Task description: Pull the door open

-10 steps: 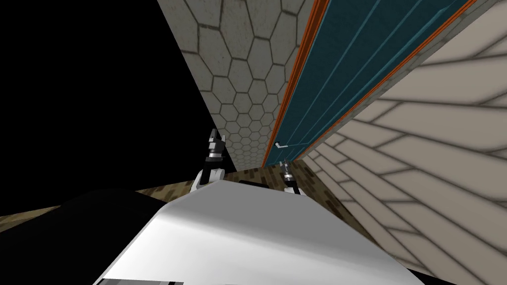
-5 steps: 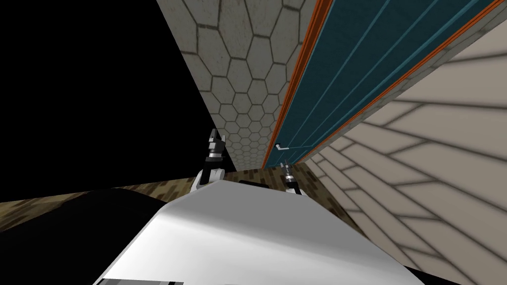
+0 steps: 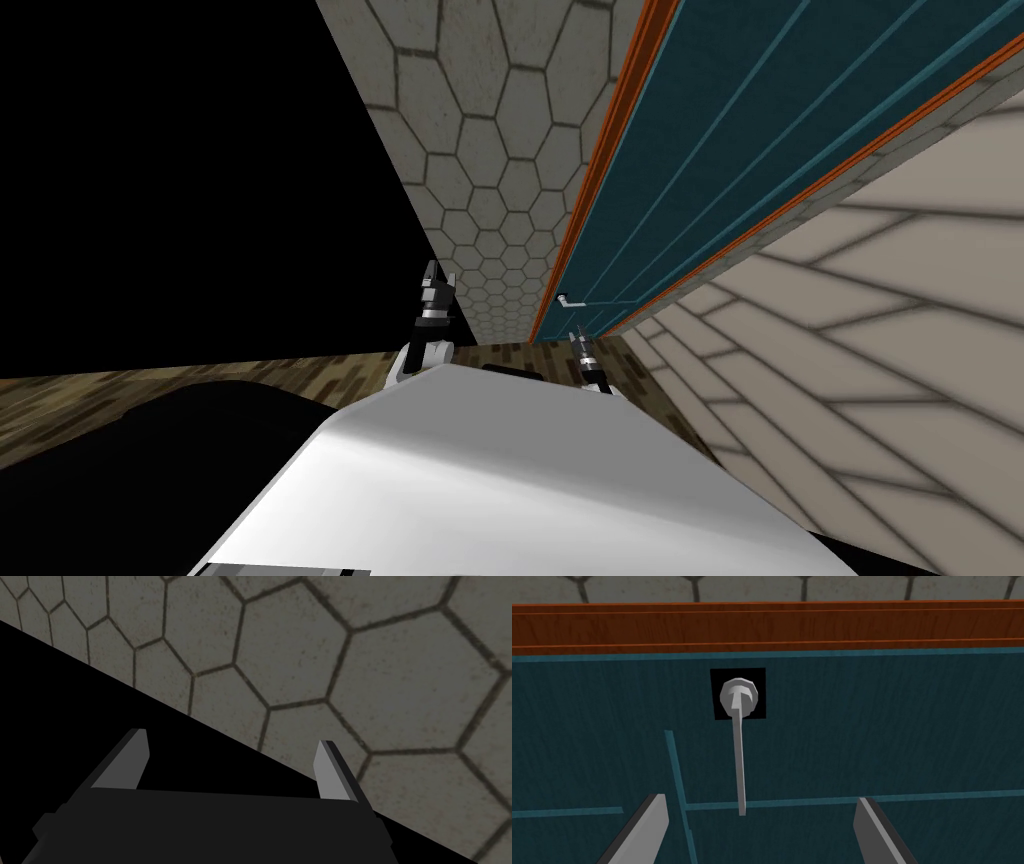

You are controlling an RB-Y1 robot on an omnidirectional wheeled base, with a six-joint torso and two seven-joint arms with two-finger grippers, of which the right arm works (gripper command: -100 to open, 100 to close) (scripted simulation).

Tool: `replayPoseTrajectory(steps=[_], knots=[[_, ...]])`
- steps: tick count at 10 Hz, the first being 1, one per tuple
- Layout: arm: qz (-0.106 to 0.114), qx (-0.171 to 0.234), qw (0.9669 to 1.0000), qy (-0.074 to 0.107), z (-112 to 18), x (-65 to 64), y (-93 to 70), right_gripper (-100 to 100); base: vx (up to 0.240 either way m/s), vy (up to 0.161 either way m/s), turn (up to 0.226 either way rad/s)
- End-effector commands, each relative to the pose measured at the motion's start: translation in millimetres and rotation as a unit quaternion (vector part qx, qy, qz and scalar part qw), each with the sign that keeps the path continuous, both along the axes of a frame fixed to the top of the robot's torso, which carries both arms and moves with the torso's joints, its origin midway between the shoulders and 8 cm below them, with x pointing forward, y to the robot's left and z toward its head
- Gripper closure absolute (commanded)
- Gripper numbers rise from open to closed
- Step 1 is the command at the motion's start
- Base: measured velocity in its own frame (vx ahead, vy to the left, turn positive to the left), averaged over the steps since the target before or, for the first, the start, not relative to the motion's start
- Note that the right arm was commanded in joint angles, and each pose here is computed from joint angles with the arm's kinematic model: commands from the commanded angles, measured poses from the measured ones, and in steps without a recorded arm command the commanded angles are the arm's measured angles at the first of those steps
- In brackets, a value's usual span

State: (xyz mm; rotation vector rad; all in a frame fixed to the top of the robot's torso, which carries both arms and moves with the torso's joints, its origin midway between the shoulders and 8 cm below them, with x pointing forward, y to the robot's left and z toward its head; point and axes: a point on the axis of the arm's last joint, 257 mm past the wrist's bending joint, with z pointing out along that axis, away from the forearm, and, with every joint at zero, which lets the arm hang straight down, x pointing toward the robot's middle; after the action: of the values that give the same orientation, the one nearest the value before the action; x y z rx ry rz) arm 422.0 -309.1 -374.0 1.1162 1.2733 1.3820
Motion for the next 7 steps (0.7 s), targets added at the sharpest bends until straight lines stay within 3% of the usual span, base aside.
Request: replayPoseTrajectory(steps=[1, 4, 5, 7], knots=[[-0.001, -0.005, 1.0000, 0.006, -4.6, -1.6, -6.3, -100, 0.050, -0.090, 0.111], [-0.005, -0.015, 0.9997, 0.018, -14.4, -5.4, -20.9, -100, 0.045, -0.098, 0.147], [-0.004, -0.014, 0.9998, 0.017, -14.1, -3.8, -17.5, -100, 0.015, -0.045, 0.037], [-0.024, -0.015, 0.9995, 0.015, -13.6, -2.5, -33.3, -100, 0.037, -0.012, 0.236]])
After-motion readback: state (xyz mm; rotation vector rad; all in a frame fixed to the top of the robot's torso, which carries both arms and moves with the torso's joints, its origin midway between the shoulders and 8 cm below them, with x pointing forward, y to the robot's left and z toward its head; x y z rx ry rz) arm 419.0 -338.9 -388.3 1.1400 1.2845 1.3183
